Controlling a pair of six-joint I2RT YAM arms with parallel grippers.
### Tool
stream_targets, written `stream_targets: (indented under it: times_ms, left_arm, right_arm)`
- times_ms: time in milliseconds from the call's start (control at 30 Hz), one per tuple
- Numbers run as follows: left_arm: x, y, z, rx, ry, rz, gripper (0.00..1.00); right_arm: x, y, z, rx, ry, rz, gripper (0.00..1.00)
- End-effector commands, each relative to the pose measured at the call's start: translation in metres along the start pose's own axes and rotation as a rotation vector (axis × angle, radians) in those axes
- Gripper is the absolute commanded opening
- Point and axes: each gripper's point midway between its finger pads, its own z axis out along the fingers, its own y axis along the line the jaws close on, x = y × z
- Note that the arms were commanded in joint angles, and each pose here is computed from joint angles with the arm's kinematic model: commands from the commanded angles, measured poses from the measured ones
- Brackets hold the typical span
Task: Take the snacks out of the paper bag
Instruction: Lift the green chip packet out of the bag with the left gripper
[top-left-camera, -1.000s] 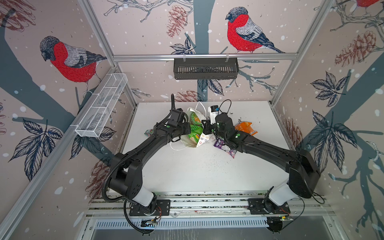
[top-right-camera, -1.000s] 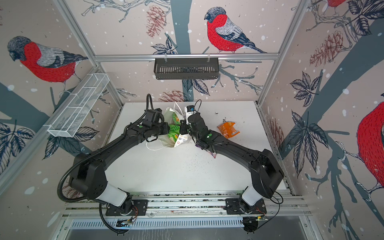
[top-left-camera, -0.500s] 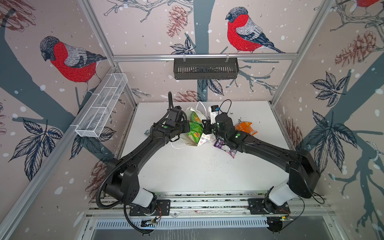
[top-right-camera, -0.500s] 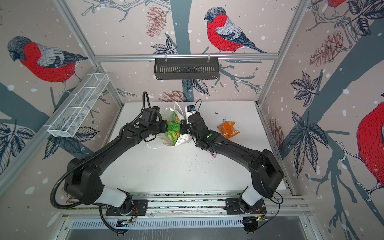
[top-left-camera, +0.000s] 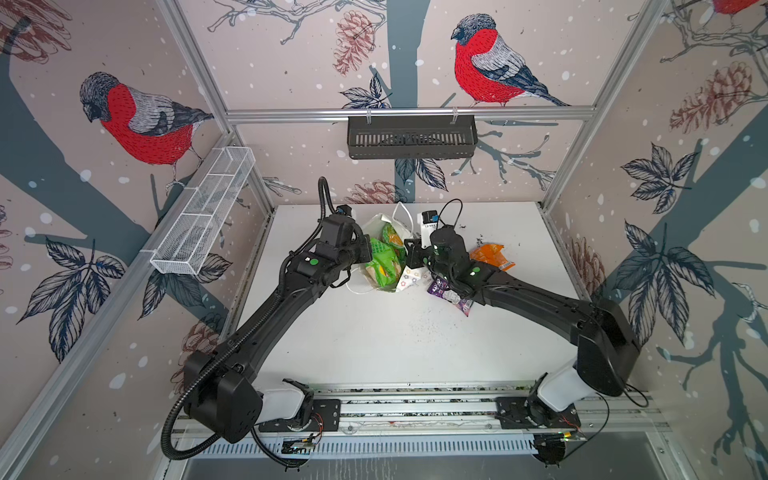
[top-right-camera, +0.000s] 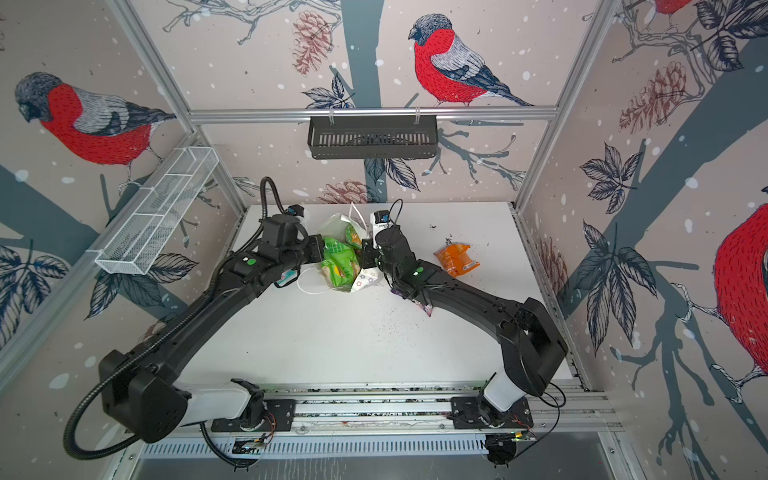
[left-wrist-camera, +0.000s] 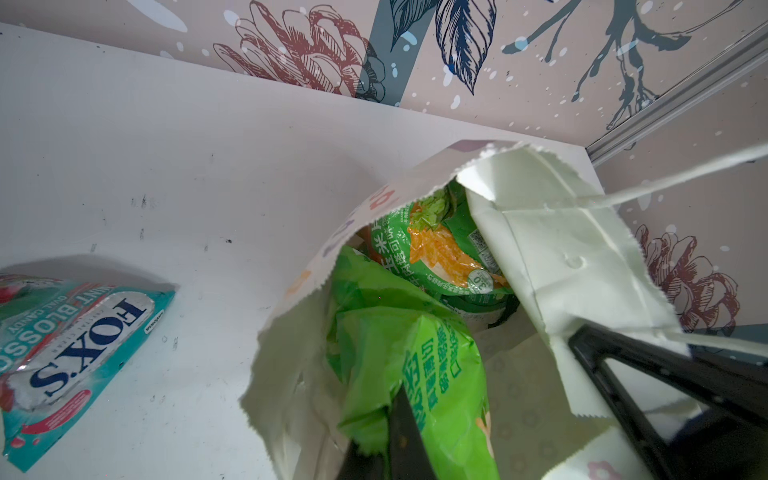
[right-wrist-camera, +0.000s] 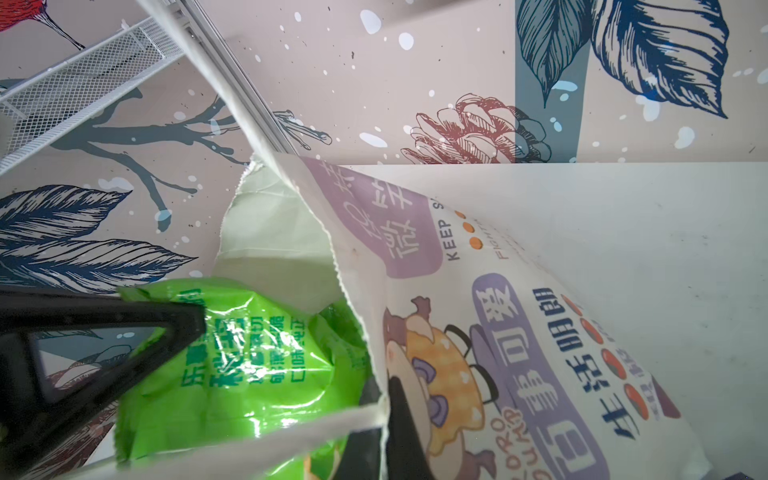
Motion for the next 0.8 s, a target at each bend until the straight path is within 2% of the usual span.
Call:
stream_targets:
  times_ms: [0,400,567,767]
  left_arm:
    - [-0.017,-0.005,-0.014,0.014,-0.063,0.000,0.00]
    - [-0.065,-0.017,-0.073,0.017,-0.203,0.028,0.00]
    - [-0.088,-0.016,-0.098,-0.006,-0.299,0.039,0.00]
    - [-0.107,-0.009,-0.111,-0.053,-0.333,0.052,0.00]
  right_arm:
    - [0.001,-0.002,0.001,0.013,0.002,-0.003,0.00]
    - [0.000,-0.008,0.004,0.040,-0.004,0.005,0.00]
    - [0.000,-0.012,0.004,0.054,-0.007,0.008,0.00]
    - [0.002,-0.019,0.005,0.071,0.001,0.013,0.00]
